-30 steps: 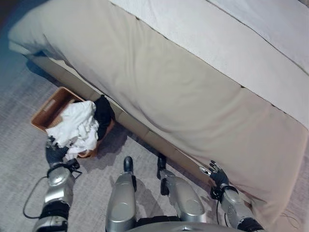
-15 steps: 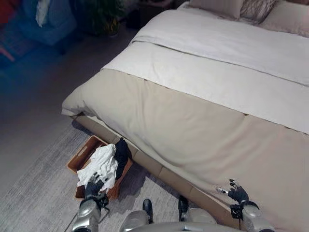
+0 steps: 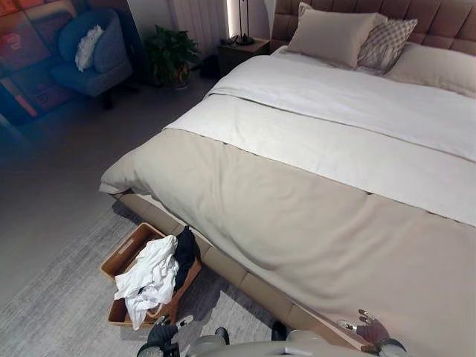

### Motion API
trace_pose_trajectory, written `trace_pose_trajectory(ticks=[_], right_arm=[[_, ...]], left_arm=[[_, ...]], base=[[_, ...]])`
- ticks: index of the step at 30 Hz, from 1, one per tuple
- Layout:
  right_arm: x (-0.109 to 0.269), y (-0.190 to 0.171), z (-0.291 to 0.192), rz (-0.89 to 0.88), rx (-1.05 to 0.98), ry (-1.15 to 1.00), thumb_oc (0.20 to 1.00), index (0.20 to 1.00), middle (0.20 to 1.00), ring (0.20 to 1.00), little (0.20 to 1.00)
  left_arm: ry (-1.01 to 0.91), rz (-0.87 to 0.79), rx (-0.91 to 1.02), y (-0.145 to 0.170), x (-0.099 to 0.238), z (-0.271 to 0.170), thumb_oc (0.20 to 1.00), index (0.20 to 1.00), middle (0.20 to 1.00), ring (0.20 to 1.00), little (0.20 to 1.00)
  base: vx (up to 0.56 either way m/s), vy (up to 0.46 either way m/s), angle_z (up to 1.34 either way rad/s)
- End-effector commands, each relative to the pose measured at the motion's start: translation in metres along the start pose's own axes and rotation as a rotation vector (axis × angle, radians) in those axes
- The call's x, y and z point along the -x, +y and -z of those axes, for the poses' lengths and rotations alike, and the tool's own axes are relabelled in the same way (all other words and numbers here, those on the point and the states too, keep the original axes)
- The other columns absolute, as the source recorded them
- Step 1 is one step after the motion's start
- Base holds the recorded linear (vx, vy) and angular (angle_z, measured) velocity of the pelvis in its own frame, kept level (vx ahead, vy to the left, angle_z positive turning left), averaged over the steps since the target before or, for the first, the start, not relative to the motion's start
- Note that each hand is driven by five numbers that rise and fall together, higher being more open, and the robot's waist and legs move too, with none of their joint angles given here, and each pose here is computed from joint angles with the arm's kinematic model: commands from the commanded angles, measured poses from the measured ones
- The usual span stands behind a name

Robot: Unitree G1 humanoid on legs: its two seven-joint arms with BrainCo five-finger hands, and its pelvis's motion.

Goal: Pick up clothes into the bucket

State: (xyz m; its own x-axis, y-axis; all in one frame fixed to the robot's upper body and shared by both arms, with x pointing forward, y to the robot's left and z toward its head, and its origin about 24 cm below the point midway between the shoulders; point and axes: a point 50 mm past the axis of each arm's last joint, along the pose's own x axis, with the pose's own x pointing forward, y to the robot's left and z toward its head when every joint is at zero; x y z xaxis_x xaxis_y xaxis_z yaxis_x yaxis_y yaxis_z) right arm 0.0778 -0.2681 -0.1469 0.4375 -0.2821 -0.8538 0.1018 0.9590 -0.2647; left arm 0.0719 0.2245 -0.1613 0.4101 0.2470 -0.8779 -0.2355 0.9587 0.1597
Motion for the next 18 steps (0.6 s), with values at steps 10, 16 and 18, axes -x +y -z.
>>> trace_pose_trajectory(ticks=[10, 16, 18], right_arm=[[-0.005, 0.012, -0.016, -0.028, 0.062, -0.04, 1.0, 1.0, 1.0, 1.0, 1.0], [-0.007, 0.017, -0.025, -0.048, 0.188, -0.06, 1.0, 1.0, 1.0, 1.0, 1.0], [-0.007, 0.018, -0.026, -0.05, 0.187, -0.064, 1.0, 1.0, 1.0, 1.0, 1.0]], left_arm=[[-0.05, 0.023, -0.082, -0.01, -0.002, -0.013, 1.0, 1.0, 1.0, 1.0, 1.0], [-0.089, 0.044, -0.168, -0.012, -0.004, -0.024, 1.0, 1.0, 1.0, 1.0, 1.0], [-0.092, 0.041, -0.168, -0.012, -0.004, -0.025, 1.0, 1.0, 1.0, 1.0, 1.0]], base=[[0.0, 0.003, 0.01], [-0.01, 0.018, 0.07], [0.0, 0.016, 0.06]])
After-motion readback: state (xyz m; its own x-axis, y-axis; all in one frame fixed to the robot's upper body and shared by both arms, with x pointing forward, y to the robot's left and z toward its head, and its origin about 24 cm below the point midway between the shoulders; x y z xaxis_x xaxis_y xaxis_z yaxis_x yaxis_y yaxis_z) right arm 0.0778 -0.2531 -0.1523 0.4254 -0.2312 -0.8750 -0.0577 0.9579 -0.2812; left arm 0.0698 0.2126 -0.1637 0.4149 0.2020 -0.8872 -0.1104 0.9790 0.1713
